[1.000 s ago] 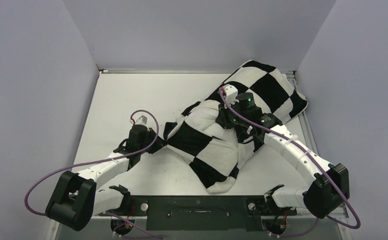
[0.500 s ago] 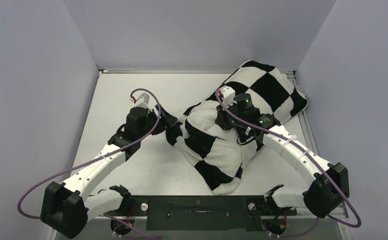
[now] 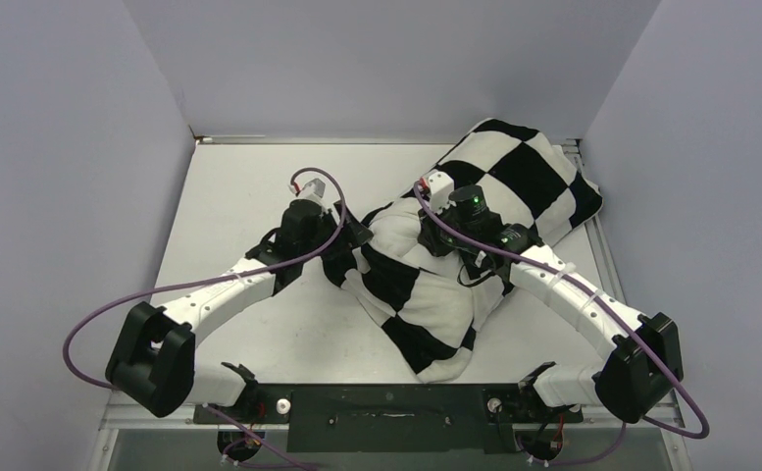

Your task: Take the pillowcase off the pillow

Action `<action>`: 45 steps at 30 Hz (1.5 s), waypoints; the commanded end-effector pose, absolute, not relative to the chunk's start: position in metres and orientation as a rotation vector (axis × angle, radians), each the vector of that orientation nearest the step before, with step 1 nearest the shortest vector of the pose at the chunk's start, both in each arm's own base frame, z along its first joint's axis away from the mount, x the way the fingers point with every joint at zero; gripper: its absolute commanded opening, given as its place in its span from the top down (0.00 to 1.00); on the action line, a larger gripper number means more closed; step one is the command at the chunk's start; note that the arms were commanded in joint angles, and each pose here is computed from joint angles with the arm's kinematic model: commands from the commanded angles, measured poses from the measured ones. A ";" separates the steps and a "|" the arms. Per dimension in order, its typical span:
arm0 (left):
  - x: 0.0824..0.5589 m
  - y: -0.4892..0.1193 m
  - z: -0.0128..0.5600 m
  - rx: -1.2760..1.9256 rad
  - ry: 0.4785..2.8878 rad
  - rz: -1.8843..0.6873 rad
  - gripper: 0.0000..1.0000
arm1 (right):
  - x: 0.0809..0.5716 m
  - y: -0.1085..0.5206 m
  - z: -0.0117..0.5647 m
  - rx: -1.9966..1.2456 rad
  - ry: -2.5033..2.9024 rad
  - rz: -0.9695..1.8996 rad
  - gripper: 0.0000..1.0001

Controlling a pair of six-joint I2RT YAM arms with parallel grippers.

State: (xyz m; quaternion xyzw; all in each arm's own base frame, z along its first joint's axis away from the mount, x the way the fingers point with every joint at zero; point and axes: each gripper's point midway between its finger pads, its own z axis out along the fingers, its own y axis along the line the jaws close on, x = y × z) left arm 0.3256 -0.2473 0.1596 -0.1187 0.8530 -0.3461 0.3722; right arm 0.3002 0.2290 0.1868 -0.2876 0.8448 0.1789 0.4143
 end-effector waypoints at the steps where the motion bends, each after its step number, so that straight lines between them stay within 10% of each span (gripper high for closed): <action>1: 0.331 -0.261 0.172 -0.274 2.134 -0.939 0.37 | 0.307 0.234 0.208 -0.686 2.070 0.437 0.95; 11: 0.291 -0.238 0.101 -0.339 2.267 -0.868 0.74 | 0.329 0.210 0.238 -0.463 2.024 0.372 0.95; 26: 0.276 -0.248 0.067 -0.291 2.330 -0.870 0.98 | 0.345 0.194 0.294 -0.240 1.890 0.484 0.95; 45: 0.328 -0.304 0.148 -0.110 2.036 -0.975 1.00 | 0.369 0.251 0.362 -0.297 1.710 0.871 0.95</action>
